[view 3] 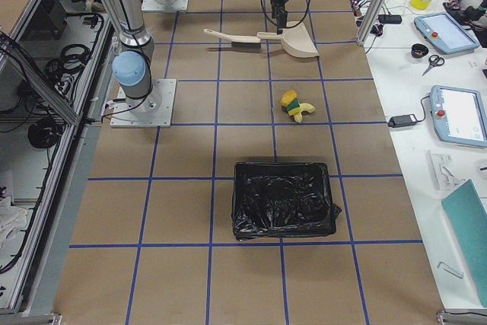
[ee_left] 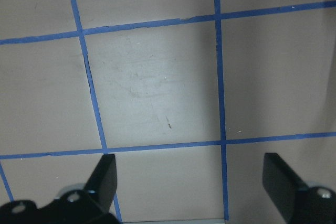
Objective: Sweep and dump trash in nearest bin
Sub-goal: 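Grasp the white brush handle with the left gripper while the right grasps the dustpan handle, then lift the dustpan with the right gripper toward the toys while the left lifts the brush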
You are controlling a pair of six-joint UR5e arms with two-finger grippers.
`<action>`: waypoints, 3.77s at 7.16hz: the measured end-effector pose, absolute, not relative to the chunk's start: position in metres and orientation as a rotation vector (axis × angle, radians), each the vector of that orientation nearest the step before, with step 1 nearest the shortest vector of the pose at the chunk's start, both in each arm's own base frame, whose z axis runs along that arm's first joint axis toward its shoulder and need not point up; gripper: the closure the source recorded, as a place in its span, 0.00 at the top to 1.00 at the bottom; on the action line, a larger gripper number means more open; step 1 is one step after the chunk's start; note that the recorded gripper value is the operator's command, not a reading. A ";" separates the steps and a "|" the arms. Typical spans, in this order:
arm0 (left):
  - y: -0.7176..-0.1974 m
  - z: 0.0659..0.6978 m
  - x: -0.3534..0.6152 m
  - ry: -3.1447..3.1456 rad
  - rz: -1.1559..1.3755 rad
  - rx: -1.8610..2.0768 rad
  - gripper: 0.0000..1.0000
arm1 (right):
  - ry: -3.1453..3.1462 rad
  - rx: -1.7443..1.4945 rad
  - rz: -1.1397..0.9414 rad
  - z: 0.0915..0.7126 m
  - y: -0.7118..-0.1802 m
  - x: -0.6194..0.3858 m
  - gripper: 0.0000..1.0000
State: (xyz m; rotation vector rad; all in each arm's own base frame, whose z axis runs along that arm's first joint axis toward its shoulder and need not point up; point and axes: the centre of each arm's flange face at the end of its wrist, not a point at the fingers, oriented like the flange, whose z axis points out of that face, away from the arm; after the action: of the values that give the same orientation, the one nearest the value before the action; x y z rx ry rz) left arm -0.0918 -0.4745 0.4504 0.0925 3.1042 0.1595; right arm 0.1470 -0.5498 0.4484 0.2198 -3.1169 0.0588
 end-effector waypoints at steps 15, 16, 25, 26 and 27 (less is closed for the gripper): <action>-0.315 0.273 -0.351 3.176 0.153 0.388 0.94 | -3.141 0.487 -0.054 0.259 -0.578 0.317 1.00; -0.312 0.263 -0.357 3.178 0.142 0.386 0.94 | -3.143 0.483 -0.057 0.257 -0.574 0.324 1.00; -0.311 0.220 -0.364 3.185 0.129 0.377 0.00 | -3.135 0.481 -0.125 0.238 -0.561 0.327 0.43; -0.312 0.220 -0.364 3.185 0.130 0.352 0.00 | -3.135 0.476 -0.129 0.239 -0.561 0.327 0.40; -0.315 0.223 -0.365 3.188 0.120 0.319 0.00 | -3.136 0.473 -0.127 0.240 -0.561 0.327 0.22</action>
State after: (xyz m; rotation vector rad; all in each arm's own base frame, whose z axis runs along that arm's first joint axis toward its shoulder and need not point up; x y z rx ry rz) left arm -0.3651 -0.3150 0.2229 0.3186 3.1879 0.1200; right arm 0.3269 -0.5609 0.2396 0.4727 -3.1360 -0.1268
